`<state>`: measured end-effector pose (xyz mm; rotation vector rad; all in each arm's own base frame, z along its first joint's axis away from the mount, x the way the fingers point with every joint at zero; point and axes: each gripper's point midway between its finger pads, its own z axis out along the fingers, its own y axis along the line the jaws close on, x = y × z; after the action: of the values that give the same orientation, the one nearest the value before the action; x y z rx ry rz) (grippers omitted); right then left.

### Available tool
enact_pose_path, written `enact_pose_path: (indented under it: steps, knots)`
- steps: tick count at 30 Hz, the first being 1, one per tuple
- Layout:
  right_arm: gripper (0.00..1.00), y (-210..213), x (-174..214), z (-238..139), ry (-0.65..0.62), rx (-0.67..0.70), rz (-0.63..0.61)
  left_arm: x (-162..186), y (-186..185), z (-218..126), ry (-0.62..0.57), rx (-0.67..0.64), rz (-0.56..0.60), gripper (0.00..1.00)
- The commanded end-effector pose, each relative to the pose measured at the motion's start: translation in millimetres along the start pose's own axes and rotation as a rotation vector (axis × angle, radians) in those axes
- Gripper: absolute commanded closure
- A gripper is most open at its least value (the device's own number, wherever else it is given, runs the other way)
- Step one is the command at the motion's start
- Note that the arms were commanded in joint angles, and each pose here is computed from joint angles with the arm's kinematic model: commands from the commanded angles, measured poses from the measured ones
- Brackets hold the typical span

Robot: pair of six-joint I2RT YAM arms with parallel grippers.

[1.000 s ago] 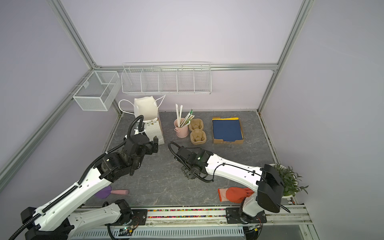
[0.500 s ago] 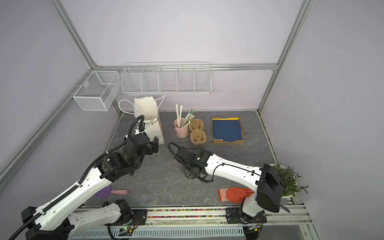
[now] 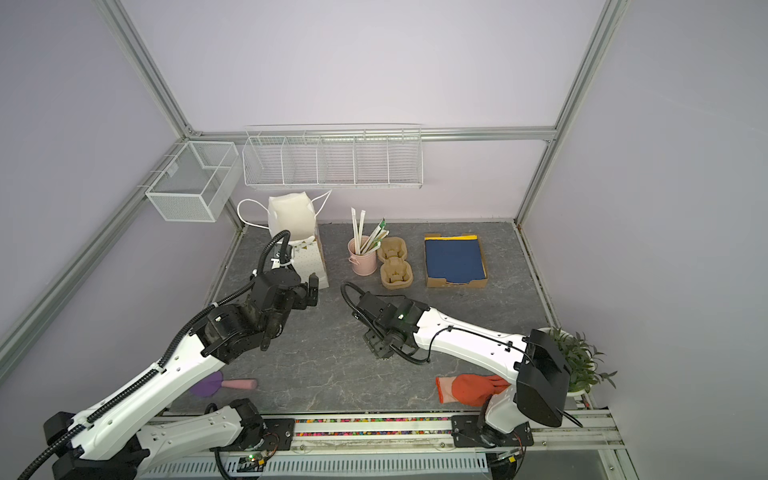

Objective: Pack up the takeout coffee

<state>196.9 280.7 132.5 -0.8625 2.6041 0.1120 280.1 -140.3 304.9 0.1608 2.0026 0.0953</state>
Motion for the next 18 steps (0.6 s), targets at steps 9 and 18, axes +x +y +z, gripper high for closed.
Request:
enact_pose_path:
  steps: [9,18]
  knots:
    - [0.30,-13.2,67.7,26.1,0.314,0.046,-0.048,11.9,-7.1,5.0,0.056,0.021,0.020,0.00]
    - [0.30,-8.7,70.7,27.7,0.341,0.019,-0.061,54.8,-57.7,7.6,0.300,0.230,-0.140,0.00]
